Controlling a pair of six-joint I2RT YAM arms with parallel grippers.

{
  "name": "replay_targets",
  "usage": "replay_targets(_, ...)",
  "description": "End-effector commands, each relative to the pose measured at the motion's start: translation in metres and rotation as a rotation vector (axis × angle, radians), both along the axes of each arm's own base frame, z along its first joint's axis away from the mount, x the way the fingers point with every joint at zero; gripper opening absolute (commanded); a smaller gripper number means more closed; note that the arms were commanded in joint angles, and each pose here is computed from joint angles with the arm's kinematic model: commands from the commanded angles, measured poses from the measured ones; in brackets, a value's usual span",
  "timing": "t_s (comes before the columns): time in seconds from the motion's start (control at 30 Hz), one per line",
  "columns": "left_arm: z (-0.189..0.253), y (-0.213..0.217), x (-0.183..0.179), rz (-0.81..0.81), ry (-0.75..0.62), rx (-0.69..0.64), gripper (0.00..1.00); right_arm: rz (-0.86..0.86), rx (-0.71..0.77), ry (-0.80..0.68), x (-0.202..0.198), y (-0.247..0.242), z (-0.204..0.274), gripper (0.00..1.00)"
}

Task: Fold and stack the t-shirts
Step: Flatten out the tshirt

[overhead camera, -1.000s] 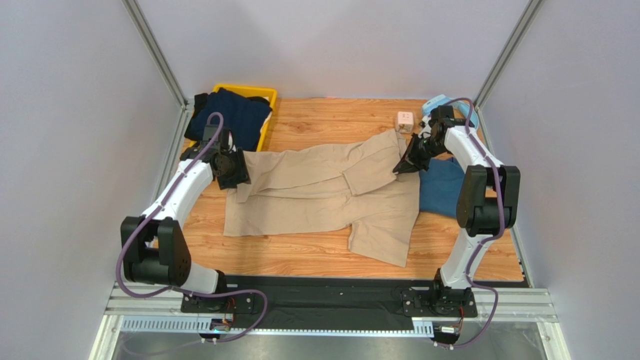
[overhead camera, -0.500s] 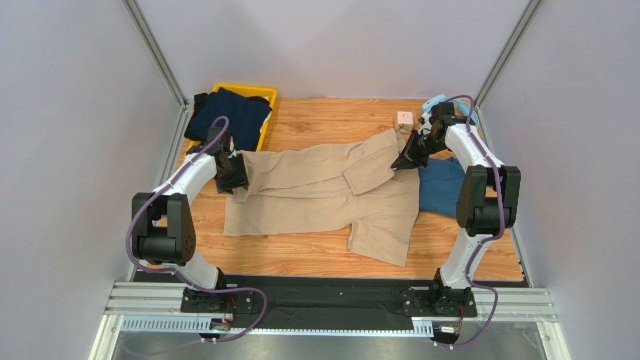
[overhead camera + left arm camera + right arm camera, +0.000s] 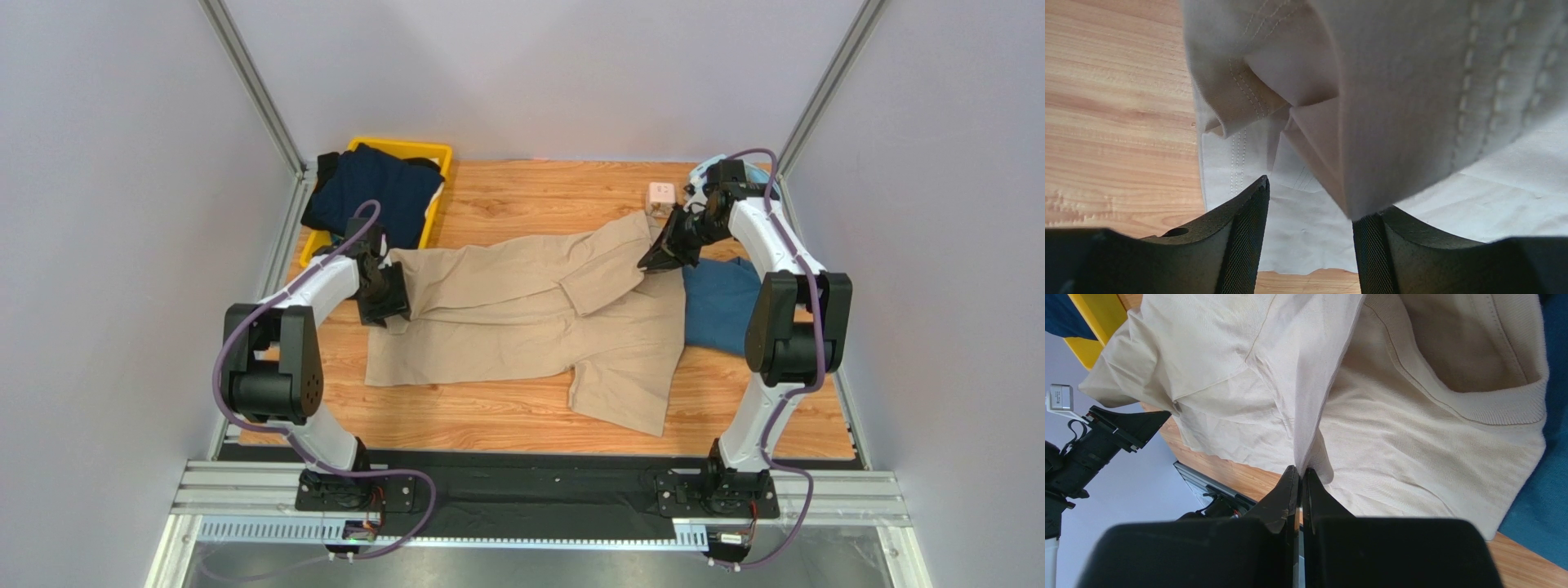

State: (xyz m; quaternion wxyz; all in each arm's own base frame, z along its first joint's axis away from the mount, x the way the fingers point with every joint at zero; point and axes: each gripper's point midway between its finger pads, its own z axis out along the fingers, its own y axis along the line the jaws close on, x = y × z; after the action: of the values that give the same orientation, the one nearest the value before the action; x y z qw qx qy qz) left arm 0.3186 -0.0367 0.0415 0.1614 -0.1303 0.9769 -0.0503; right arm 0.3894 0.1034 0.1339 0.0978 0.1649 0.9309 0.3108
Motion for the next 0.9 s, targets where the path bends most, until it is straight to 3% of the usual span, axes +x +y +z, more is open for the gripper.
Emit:
replay_targets(0.0,-0.004,-0.003,0.008,-0.016,-0.021,-0.018,0.57,0.005,0.02,-0.036,0.007,0.003,0.018,0.0)
replay_targets(0.33,-0.024,-0.006,0.003,-0.026,0.03,-0.037,0.55,0.003,0.027,-0.032,0.009,0.004,0.019,0.0)
replay_targets(0.53,-0.031,-0.006,-0.001,-0.024,0.044,-0.037,0.44,0.002,0.026,-0.031,0.009,0.004,0.018,0.0)
replay_targets(0.63,-0.034,-0.006,-0.001,-0.022,0.05,-0.034,0.27,-0.001,0.029,-0.029,0.01,0.004,0.016,0.0)
replay_targets(0.7,-0.034,-0.006,-0.001,-0.018,0.058,-0.033,0.21,-0.002,0.034,-0.027,0.01,0.005,0.017,0.0)
replay_targets(0.87,-0.021,-0.004,0.005,-0.013,0.036,-0.021,0.23,-0.004,0.033,-0.028,0.01,0.005,0.017,0.0)
